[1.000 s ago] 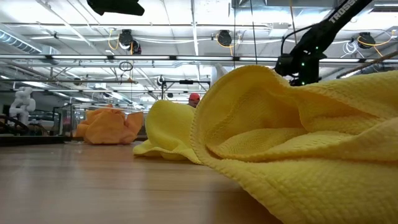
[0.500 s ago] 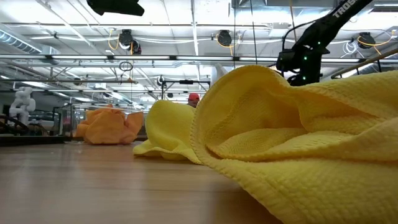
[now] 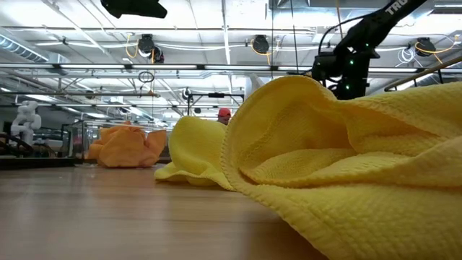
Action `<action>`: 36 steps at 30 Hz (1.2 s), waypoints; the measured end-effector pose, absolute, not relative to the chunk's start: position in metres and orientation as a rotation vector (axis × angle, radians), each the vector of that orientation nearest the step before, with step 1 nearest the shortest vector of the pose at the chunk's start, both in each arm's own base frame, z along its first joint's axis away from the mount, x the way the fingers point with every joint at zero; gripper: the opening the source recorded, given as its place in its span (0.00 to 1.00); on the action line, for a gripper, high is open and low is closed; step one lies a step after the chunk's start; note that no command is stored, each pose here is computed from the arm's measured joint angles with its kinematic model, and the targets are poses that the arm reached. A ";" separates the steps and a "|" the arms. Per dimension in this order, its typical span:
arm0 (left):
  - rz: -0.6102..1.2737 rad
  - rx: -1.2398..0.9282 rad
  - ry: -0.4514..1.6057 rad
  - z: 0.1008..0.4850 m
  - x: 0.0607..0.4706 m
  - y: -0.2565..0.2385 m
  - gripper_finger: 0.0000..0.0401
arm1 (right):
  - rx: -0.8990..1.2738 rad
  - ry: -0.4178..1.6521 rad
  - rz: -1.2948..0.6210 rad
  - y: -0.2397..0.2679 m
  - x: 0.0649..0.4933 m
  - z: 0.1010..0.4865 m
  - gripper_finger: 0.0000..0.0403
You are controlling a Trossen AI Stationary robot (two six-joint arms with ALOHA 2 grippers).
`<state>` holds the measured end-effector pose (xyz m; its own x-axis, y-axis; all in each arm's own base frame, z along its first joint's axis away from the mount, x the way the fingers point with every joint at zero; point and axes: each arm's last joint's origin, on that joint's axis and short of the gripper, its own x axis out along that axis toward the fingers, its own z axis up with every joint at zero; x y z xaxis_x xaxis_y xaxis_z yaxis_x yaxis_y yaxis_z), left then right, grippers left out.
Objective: Sort microfiber towel by color & place in baskets
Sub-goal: Put the top green microfiber cloth into the black bin, then put the green microfiber cloth into the black bin
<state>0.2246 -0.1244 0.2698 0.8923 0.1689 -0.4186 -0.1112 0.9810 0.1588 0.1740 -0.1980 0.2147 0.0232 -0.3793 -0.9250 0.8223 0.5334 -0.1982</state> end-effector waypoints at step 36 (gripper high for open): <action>0.319 -0.357 0.888 0.234 0.178 -0.130 0.59 | 0.335 0.824 -0.843 -0.097 0.149 0.284 0.62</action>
<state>0.1776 -0.1302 0.2340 0.5915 0.1219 -0.7970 -0.4131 0.8947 -0.1698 0.1488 -0.0969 0.2841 0.3882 -0.5256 -0.7570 0.7689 0.6376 -0.0484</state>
